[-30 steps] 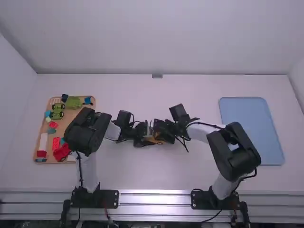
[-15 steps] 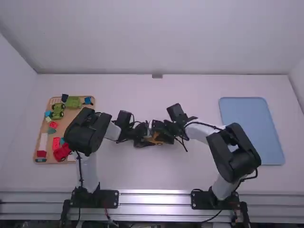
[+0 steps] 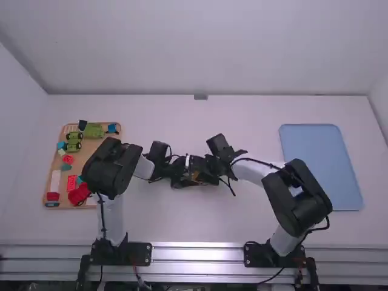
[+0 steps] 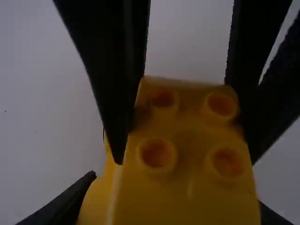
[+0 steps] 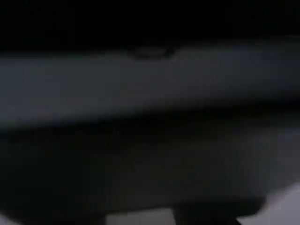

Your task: Assemble lego blocks to make yellow taxi

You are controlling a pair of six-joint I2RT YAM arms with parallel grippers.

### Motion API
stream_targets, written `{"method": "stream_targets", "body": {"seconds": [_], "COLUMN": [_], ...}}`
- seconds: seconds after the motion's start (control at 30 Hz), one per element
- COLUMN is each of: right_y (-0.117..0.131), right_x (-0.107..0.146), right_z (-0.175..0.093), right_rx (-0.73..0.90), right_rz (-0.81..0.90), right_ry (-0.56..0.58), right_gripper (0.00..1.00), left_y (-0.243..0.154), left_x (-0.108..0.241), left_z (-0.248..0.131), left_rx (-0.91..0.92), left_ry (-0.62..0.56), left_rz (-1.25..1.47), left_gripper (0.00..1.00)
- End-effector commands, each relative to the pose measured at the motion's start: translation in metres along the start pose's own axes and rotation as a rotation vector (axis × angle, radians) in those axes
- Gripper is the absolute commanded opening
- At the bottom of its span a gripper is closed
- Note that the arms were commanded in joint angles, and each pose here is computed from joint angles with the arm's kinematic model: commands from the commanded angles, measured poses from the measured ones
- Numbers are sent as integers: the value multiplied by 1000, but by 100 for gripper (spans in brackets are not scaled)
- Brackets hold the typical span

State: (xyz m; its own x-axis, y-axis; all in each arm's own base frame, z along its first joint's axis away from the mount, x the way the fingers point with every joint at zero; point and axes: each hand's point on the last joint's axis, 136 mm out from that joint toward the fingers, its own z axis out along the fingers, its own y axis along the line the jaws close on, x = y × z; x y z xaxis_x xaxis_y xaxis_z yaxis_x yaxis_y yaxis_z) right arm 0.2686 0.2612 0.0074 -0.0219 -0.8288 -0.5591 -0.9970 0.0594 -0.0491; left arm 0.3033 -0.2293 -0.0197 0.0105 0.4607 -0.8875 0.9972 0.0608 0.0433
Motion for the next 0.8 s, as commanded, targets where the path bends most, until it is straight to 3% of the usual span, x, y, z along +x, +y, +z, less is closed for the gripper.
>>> {"method": "stream_targets", "body": {"seconds": [0.0,0.17,0.43,0.77], "right_y": [18,10,-2,0], "right_x": [31,7,-5,0], "right_z": [14,3,-18,-14], "right_rx": [-42,-98,-131,-134], "right_rz": [80,22,1,30], "right_ry": [98,-76,-266,-238], "right_gripper": [0,0,0,0], "left_y": [-2,0,-5,-7], "left_x": [30,29,32,33], "left_z": [3,2,3,2], "left_rx": [-33,-27,-17,-11], "left_ry": [120,121,132,135], "left_rz": [-110,-119,-127,-139], "left_gripper": [20,21,20,20]}}
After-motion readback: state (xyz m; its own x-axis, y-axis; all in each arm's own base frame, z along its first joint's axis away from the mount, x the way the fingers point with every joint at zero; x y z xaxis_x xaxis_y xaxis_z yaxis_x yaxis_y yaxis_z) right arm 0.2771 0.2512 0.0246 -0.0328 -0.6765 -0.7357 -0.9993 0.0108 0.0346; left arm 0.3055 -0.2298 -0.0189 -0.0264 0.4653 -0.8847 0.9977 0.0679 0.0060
